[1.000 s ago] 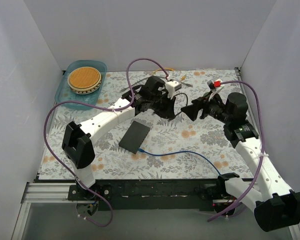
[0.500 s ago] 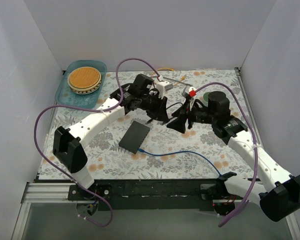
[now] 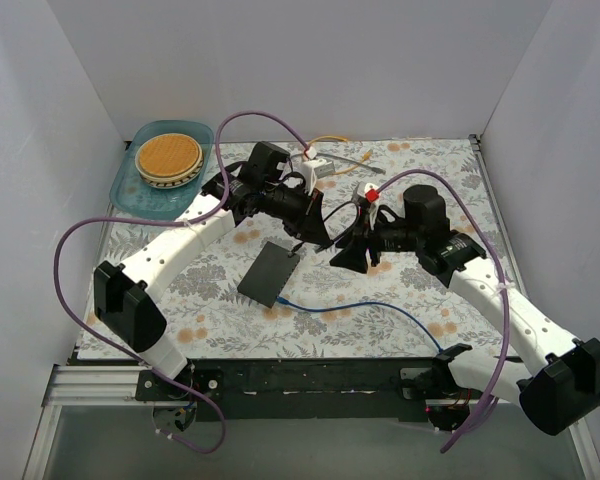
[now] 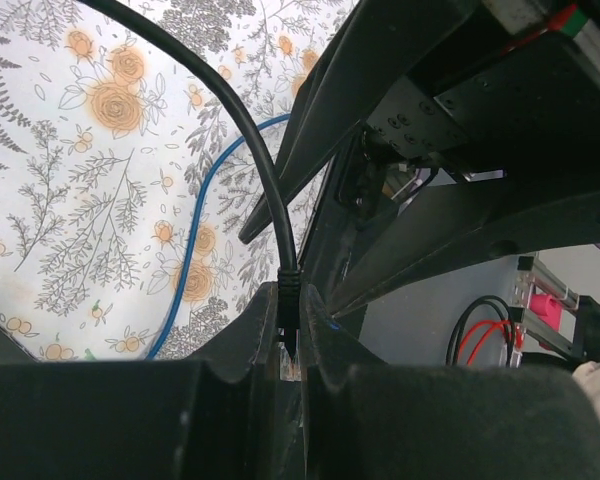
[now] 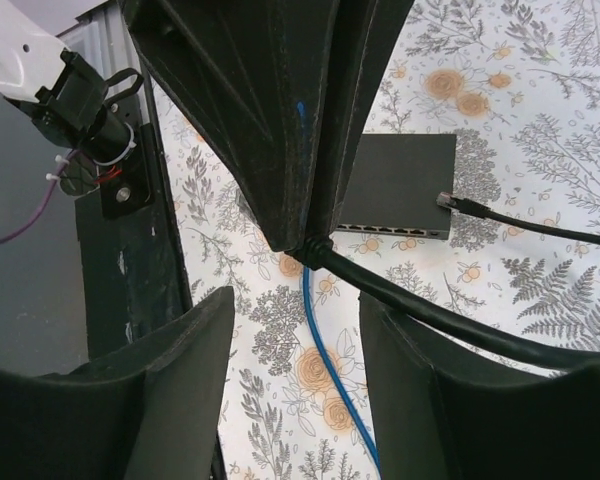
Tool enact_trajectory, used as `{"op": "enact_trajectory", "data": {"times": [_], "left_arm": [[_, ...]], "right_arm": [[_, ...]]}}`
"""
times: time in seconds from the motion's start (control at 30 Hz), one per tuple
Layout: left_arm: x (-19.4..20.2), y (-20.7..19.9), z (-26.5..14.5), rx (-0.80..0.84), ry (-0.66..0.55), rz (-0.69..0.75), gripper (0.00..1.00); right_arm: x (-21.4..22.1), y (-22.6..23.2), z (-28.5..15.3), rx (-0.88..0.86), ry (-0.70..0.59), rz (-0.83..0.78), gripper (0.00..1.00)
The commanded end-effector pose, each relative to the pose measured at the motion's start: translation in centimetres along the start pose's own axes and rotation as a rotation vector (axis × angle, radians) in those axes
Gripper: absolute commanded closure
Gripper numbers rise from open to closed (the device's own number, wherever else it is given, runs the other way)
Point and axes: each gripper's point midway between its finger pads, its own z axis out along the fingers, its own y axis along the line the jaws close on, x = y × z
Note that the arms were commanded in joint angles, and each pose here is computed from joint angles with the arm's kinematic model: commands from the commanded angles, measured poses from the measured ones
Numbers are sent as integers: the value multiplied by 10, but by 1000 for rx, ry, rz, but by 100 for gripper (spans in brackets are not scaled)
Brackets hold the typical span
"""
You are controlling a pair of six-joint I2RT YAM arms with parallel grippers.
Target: Insert the plug into the switch port
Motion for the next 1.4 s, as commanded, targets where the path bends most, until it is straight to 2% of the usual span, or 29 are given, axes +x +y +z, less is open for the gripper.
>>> {"op": "enact_trajectory", "data": {"times": [0.0,0.13,0.23,0.37,0.47,0.7,0.93,1.03,1.13,1.17,1.23,1.27,1.3,1.37], "left_arm": [[-2,-27,-8,109,11,37,100],[-2,-14,-5,51,22,20,100],[1,-1,-2,11,38,-15,100],[3,-1,0,35,54,-29,100],[3,-3,1,53,60,-30,100],[2,-18,-2,133,68,-18,100],[4,-28,-4,192,76,-17,100],[3,-28,-4,191,75,-16,100],[-1,-29,-5,185,54,-10,100],[-4,-31,-7,184,39,3,100],[-8,-28,-7,156,14,18,100],[-10,-29,-9,144,0,27,99],[-13,-27,-9,132,-13,36,98],[-15,-19,-11,75,-35,36,93]], "right_arm": [[-26,7,1,-14,-43,-80,41],[-29,11,-4,-16,-33,-94,42],[-35,17,-10,-14,-33,-121,39],[-43,19,-18,14,-58,-172,24],[-44,20,-19,10,-66,-191,19],[-40,15,-13,3,-56,-193,19],[-31,13,-4,-22,-46,-165,23],[-28,17,1,-54,-35,-147,29],[-22,16,6,-64,-17,-126,41],[-19,15,9,-67,-6,-116,59],[-16,13,10,-62,6,-96,77],[-15,10,12,-49,13,-87,95],[-14,7,13,-37,18,-76,99],[-13,1,13,-5,22,-70,99]]}}
